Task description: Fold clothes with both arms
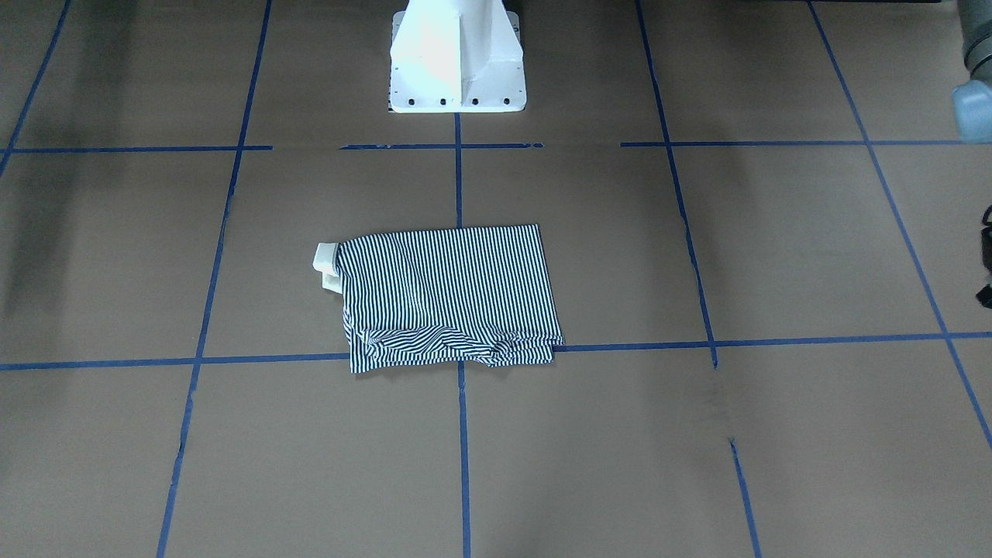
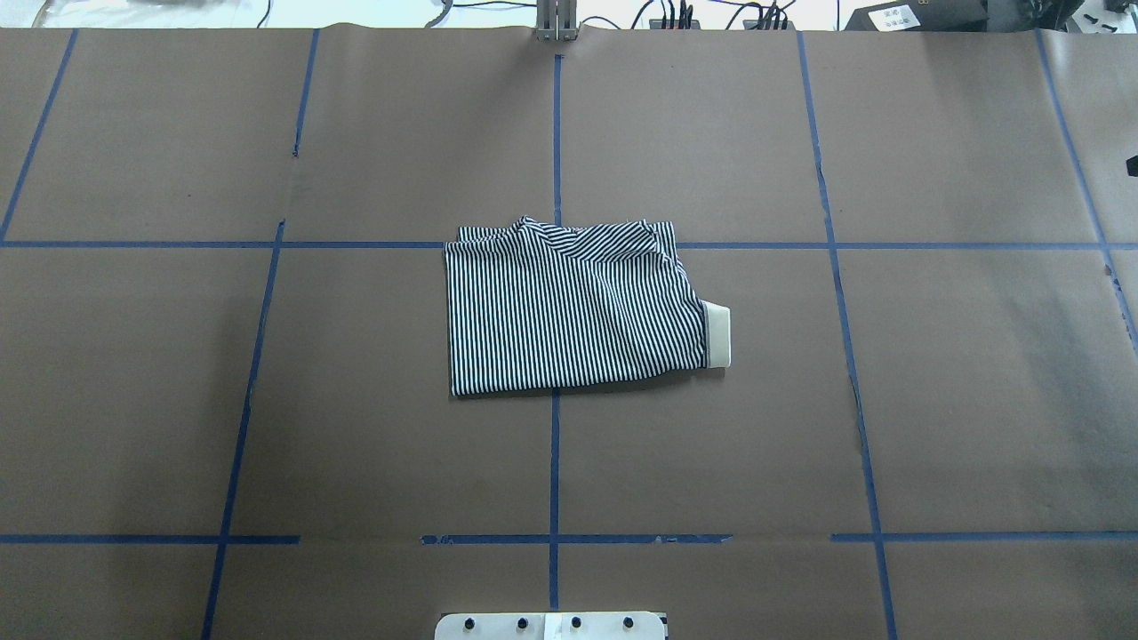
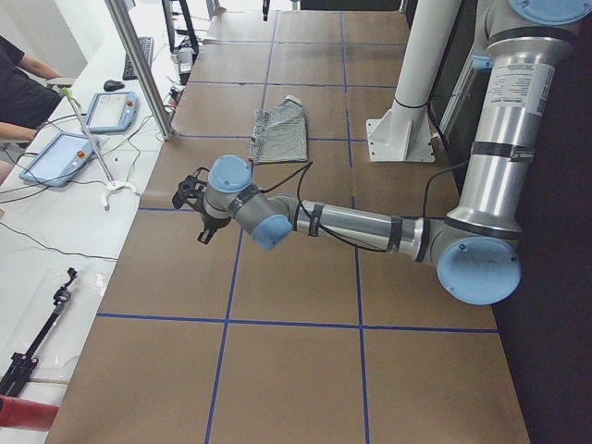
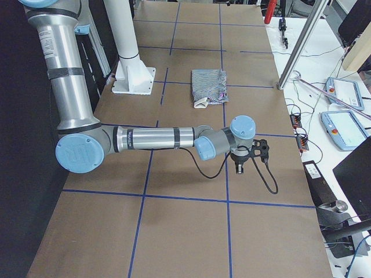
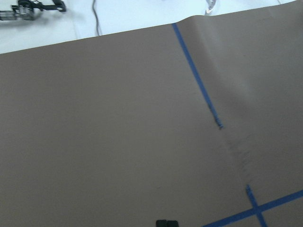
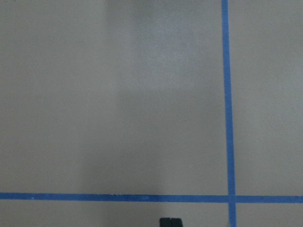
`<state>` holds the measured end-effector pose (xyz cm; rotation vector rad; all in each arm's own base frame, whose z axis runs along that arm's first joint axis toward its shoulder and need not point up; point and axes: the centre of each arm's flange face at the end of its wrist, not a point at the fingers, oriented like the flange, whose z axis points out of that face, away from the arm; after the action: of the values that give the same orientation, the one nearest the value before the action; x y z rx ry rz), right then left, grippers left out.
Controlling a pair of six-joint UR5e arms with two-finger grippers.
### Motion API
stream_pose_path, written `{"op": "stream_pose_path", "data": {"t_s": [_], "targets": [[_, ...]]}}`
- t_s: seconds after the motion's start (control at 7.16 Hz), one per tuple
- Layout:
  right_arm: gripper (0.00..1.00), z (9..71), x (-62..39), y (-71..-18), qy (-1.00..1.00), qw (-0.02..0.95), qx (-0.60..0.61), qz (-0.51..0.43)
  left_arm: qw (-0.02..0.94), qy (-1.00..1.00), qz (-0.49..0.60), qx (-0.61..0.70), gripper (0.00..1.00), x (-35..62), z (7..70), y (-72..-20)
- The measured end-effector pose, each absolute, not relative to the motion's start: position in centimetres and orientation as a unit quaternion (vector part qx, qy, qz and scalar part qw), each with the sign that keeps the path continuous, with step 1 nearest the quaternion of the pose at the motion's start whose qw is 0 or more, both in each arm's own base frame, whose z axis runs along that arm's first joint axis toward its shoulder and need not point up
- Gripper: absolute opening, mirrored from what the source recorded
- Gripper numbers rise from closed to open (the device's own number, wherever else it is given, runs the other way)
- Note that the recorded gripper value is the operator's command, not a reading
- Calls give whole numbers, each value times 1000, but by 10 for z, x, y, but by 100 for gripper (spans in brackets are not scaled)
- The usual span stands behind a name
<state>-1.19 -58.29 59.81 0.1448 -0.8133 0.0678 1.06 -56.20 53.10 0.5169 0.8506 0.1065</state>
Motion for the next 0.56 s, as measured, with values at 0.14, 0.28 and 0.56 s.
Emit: {"op": "stream_pose_path", "data": {"t_s": [0.14,0.28,0.56], "targets": [[99,597,1,-575,-388,920,62,18,886,394,41,241,96,-23,559,-543],[100,592,8,-566,-381,923,48,7,898,380,36,220,100,-49,584,-527],[100,594,12,-542,-372,928,26,-8,917,363,48,158,100,-77,618,-504]]}}
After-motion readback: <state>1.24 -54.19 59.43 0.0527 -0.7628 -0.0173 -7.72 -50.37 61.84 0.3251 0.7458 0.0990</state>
